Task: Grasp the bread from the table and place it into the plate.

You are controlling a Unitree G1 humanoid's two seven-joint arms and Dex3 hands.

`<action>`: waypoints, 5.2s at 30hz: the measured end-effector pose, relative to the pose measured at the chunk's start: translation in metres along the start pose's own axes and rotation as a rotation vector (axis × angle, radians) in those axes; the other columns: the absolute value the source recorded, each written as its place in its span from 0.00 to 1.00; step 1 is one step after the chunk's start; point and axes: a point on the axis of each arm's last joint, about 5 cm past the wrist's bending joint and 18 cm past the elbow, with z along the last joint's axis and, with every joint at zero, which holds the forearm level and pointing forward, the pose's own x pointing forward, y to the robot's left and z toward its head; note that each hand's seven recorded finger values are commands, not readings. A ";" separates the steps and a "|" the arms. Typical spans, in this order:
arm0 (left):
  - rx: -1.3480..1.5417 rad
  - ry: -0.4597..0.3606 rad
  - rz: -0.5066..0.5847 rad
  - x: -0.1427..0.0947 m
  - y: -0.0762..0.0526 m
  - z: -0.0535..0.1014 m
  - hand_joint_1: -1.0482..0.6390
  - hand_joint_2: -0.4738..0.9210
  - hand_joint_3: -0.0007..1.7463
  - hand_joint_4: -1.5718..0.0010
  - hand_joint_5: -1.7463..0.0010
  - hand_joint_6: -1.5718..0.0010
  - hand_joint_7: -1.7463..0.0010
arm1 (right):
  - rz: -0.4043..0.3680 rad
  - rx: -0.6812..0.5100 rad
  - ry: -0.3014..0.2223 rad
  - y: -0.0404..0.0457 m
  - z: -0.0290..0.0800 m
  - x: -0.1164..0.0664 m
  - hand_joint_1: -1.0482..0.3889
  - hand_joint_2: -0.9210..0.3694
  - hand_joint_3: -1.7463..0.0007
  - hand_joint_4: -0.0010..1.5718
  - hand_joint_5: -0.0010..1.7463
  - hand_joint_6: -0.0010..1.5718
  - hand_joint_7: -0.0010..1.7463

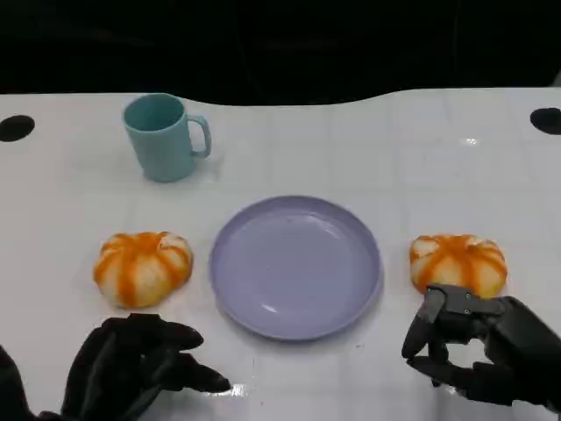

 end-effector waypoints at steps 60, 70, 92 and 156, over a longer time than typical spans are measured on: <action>0.000 -0.006 -0.010 0.006 0.000 0.002 0.03 0.89 0.00 0.00 0.88 0.00 1.00 | -0.035 -0.967 -0.009 -0.0390 0.035 0.019 0.37 0.07 1.00 0.04 0.34 0.27 0.01; -0.002 -0.008 -0.011 0.007 -0.001 0.002 0.03 0.89 0.00 0.00 0.88 0.00 1.00 | 0.030 -1.145 0.102 -0.0413 0.037 0.027 0.36 0.09 1.00 0.00 0.34 0.24 0.00; -0.004 -0.007 -0.016 0.007 -0.002 0.002 0.02 0.89 0.00 0.00 0.88 0.00 1.00 | 0.197 -1.225 0.225 -0.0417 -0.002 0.061 0.31 0.05 1.00 0.07 0.22 0.22 0.00; 0.012 -0.019 -0.009 0.004 -0.007 0.005 0.04 0.91 0.00 0.00 0.88 0.01 1.00 | -0.166 -0.705 -0.251 -0.0168 0.011 0.109 0.78 0.62 0.08 0.65 1.00 0.53 0.95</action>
